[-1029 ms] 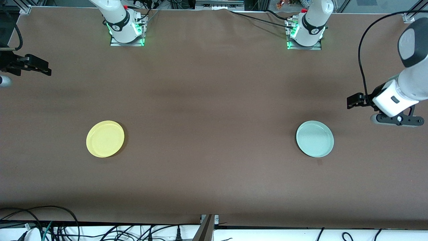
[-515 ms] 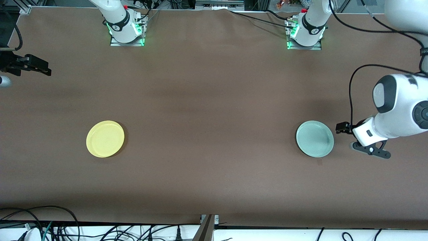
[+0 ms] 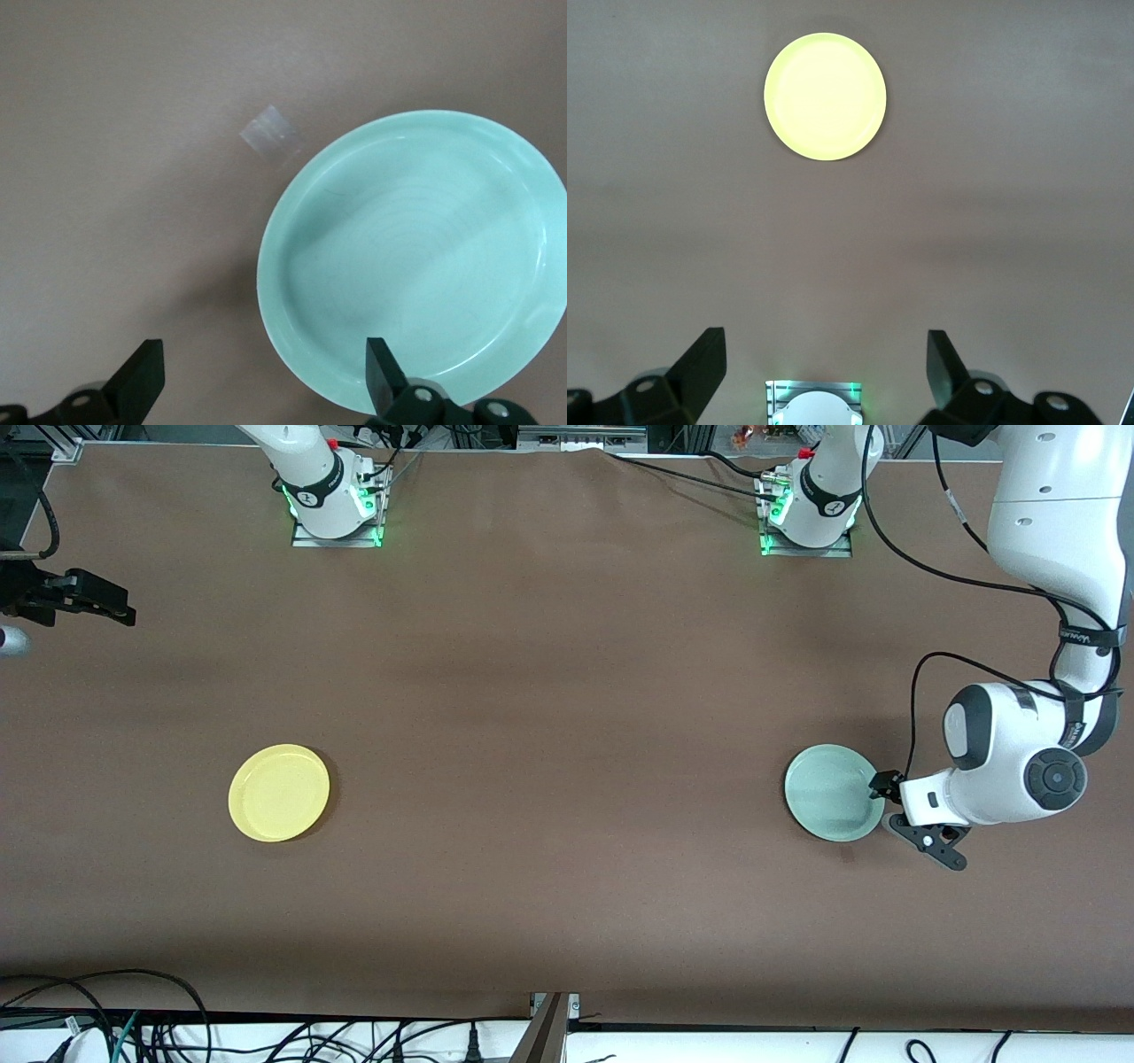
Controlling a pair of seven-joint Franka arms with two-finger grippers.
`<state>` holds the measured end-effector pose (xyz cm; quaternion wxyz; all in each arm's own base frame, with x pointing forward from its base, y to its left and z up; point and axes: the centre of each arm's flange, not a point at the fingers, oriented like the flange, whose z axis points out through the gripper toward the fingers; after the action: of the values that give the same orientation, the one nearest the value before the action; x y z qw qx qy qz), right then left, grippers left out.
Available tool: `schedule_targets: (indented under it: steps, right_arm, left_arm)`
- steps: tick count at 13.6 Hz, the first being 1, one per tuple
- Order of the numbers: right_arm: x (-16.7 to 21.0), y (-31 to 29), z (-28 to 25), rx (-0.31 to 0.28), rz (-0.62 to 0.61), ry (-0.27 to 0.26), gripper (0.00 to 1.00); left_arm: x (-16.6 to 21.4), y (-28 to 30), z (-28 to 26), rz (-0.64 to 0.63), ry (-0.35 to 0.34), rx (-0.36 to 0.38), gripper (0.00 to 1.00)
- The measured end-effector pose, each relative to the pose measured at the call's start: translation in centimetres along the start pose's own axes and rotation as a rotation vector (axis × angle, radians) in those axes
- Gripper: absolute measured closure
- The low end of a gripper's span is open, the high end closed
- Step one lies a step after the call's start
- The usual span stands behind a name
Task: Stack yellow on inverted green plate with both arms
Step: 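Lower the left gripper and grasp the green plate's rim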
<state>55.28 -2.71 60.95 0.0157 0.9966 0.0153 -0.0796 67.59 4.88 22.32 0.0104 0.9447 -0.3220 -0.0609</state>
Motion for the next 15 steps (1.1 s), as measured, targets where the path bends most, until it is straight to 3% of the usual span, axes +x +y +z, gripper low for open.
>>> schedule_targets:
  steps: [6, 8, 15]
  right_arm:
    - [0.0, 0.0, 0.0, 0.000, 0.000, 0.000, 0.00]
    - [0.0, 0.0, 0.0, 0.000, 0.000, 0.000, 0.00]
    - [0.0, 0.0, 0.0, 0.000, 0.000, 0.000, 0.00]
  left_arm:
    - [0.3, 0.5, 4.1, 0.034, -0.027, -0.031, 0.00]
    - [0.6, 0.6, 4.3, 0.037, -0.019, -0.027, 0.06]
    - [0.9, 0.1, 4.8, 0.037, -0.006, -0.015, 0.85]
